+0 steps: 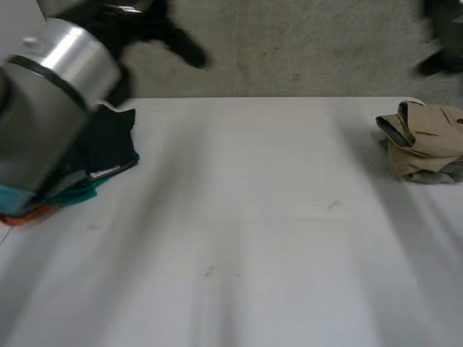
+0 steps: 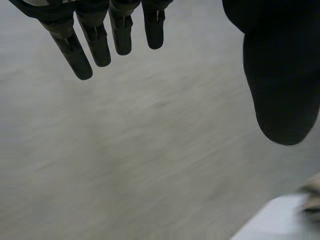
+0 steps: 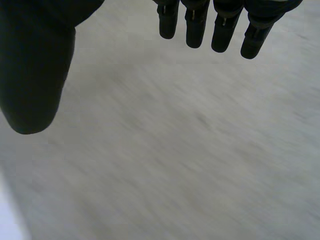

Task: Fold the laundry.

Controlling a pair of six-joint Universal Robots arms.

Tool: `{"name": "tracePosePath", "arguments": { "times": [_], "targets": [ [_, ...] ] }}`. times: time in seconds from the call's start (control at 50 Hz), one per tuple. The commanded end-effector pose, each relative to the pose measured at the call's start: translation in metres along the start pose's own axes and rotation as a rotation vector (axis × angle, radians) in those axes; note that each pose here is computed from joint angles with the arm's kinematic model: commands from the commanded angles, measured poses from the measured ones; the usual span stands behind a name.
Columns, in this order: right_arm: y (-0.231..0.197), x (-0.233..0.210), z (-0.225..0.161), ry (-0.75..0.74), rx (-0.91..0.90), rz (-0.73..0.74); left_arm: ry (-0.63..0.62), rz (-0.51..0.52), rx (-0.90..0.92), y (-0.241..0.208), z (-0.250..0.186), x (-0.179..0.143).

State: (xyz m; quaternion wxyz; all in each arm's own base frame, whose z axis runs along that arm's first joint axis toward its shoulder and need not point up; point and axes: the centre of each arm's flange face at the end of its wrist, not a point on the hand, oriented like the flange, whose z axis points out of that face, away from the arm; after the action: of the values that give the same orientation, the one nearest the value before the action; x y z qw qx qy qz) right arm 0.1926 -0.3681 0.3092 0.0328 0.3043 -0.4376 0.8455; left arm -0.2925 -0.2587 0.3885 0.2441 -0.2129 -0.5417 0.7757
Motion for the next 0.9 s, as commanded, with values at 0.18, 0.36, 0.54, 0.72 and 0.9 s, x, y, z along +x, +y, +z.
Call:
{"name": "tracePosePath", "arguments": {
  "times": [0.18, 0.36, 0.54, 0.72, 0.9],
  "targets": [
    [0.013, -0.144, -0.115, -0.576, -0.416, 0.134, -0.403, 0.527, -0.440, 0.209, 0.000, -0.222],
    [0.020, -0.152, -0.137, -0.630, -0.473, 0.111, -0.433, 0.555, -0.512, 0.284, -0.009, -0.263],
    [0.028, -0.144, -0.137, -0.604, -0.499, 0.114, -0.431, 0.564, -0.488, 0.280, 0.001, -0.257],
    [0.019, -0.131, -0.128, -0.542, -0.478, 0.097, -0.384, 0.390, -0.229, 0.166, 0.042, -0.145],
    [0.006, -0.103, -0.110, -0.346, -0.503, 0.166, -0.138, 0.068, -0.062, 0.112, 0.050, 0.011]
  ]
}}
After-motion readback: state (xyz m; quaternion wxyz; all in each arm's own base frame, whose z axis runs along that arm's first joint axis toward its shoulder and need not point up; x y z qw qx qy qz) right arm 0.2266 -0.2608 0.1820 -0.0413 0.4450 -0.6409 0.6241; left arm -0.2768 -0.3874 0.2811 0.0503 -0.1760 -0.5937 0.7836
